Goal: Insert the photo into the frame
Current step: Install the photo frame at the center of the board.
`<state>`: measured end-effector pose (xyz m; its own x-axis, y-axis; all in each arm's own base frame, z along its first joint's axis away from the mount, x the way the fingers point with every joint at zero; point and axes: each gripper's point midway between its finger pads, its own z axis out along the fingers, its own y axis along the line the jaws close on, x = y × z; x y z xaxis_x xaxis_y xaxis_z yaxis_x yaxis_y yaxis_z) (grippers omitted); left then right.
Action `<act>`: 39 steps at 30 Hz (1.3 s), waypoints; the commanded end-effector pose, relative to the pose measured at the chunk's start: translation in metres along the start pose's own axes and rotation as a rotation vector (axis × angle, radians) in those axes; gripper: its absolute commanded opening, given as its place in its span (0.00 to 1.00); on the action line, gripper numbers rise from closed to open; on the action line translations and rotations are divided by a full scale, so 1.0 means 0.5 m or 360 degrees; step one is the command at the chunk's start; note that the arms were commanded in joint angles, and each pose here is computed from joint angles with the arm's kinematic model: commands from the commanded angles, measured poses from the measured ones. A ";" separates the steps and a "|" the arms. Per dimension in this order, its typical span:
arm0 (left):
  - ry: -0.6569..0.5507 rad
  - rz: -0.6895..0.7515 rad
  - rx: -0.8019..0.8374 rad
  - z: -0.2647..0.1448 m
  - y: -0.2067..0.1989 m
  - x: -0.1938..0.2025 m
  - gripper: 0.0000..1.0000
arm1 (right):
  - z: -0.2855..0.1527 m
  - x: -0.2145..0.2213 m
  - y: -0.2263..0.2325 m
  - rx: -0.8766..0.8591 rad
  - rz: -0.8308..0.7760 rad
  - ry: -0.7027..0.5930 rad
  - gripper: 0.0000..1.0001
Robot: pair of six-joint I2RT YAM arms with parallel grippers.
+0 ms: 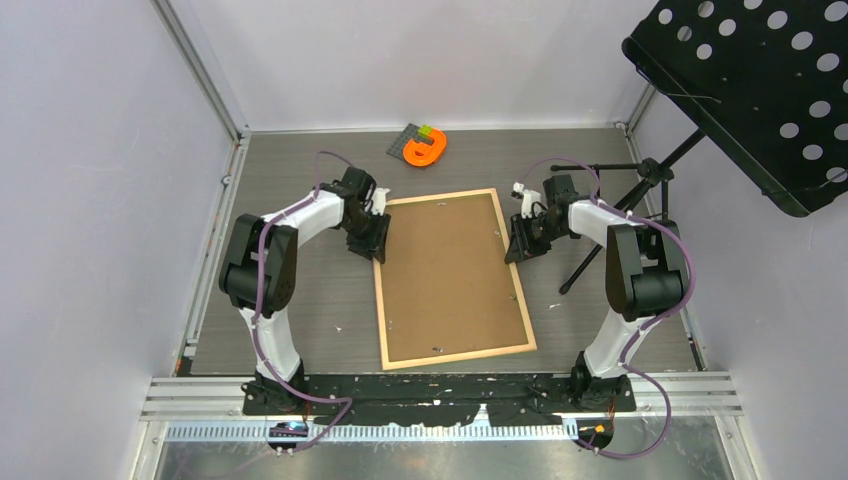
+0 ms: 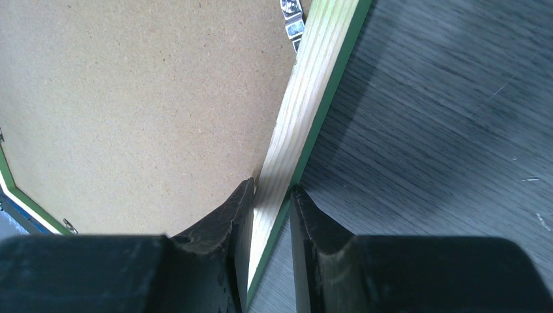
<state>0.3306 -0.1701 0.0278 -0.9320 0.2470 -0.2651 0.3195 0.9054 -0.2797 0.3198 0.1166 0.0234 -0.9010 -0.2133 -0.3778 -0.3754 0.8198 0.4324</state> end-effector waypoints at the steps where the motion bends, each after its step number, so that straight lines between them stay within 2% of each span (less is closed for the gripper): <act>1: -0.0058 0.0033 -0.0008 -0.008 -0.001 -0.010 0.39 | -0.002 -0.009 0.002 -0.0031 -0.0025 -0.0010 0.06; 10: -0.0043 0.0036 -0.0033 0.004 0.003 -0.009 0.35 | -0.003 -0.009 0.000 -0.0034 -0.0019 -0.0013 0.06; 21: -0.0064 0.0045 -0.0048 0.007 0.008 -0.017 0.13 | -0.002 -0.009 -0.001 -0.0036 -0.0017 -0.0012 0.06; 24: -0.0084 0.0052 -0.0035 0.003 0.004 -0.020 0.01 | -0.003 -0.009 -0.001 -0.0035 -0.0020 -0.0015 0.06; 29: -0.0164 0.0080 -0.0003 -0.025 -0.011 -0.039 0.00 | -0.003 -0.009 -0.001 -0.0037 -0.0017 -0.0015 0.06; 30: -0.0177 0.0082 0.0001 -0.032 -0.014 -0.044 0.09 | -0.004 -0.009 -0.002 -0.0037 -0.0015 -0.0016 0.06; 33: -0.0206 0.0080 0.0004 -0.049 -0.020 -0.052 0.45 | -0.002 -0.008 -0.002 -0.0039 -0.0013 -0.0012 0.06; 34: -0.0207 0.0080 0.0007 -0.053 -0.021 -0.053 0.52 | -0.002 -0.008 -0.002 -0.0040 -0.0014 -0.0012 0.06; 36: -0.0207 0.0081 0.0019 -0.056 -0.025 -0.054 0.59 | -0.002 -0.008 -0.002 -0.0040 -0.0015 -0.0012 0.06; 39: -0.0197 0.0079 0.0025 -0.052 -0.025 -0.051 0.61 | -0.003 -0.009 -0.002 -0.0041 -0.0014 -0.0015 0.06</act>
<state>0.3313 -0.1713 0.0380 -0.9200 0.2500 -0.3017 0.3346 0.9020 -0.2728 0.3201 0.1153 0.0233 -0.9044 -0.2023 -0.3757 -0.3677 0.8160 0.4460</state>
